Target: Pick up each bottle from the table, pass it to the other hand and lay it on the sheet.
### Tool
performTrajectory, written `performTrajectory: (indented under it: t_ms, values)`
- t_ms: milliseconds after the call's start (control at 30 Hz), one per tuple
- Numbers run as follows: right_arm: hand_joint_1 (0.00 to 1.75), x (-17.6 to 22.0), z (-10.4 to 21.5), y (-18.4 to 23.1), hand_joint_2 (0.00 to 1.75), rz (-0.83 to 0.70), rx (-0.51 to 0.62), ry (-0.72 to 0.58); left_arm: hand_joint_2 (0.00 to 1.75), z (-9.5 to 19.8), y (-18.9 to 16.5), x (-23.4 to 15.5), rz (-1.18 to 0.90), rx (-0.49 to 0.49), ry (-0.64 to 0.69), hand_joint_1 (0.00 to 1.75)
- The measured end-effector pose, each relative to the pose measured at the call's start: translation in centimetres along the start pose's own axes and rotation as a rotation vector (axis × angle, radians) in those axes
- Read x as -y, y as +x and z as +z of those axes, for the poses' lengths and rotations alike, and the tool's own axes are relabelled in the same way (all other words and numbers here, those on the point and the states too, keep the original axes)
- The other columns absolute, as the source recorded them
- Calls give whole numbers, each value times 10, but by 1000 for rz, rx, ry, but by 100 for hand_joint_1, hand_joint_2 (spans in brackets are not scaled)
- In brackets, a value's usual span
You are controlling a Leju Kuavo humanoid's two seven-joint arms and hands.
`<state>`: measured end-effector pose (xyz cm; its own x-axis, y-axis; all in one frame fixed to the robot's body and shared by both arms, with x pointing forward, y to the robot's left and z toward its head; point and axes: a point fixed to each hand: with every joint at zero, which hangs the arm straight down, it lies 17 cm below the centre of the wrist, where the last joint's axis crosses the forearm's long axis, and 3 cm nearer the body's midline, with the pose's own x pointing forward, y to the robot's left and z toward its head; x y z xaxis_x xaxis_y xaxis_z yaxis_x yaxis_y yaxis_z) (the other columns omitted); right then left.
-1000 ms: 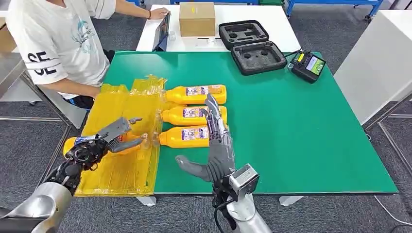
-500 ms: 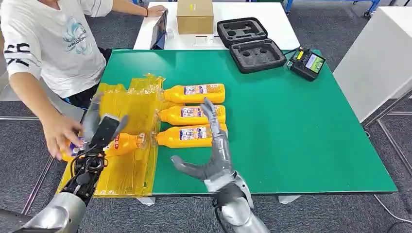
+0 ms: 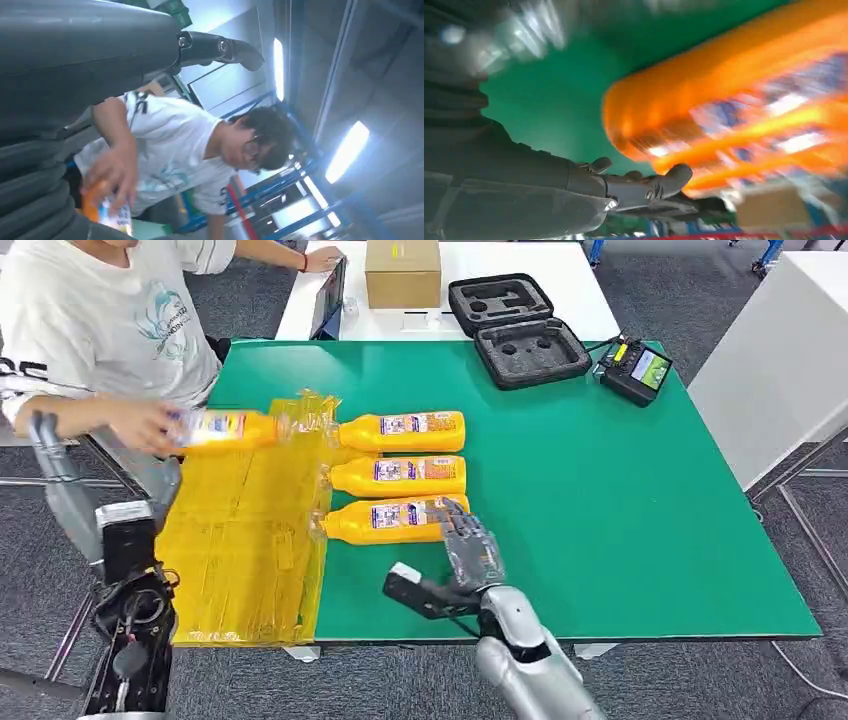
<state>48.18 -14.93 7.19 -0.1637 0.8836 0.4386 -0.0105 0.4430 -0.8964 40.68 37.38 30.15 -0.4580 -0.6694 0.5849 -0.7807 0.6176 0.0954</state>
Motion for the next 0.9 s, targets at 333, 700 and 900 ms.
performTrajectory:
  t_ms: [333,700,900]
  values:
    - [0,-11,-7,-35,175,52,-72,55,175,-5,22,-19,33,25,62,0]
    - [0,-2,-24,-24,175,76,-11,51,175,-3,27,-23,32,29,72,0]
    - [0,3,-30,14,175,-12,115,45,175,-2,32,-31,33,30,92,0]
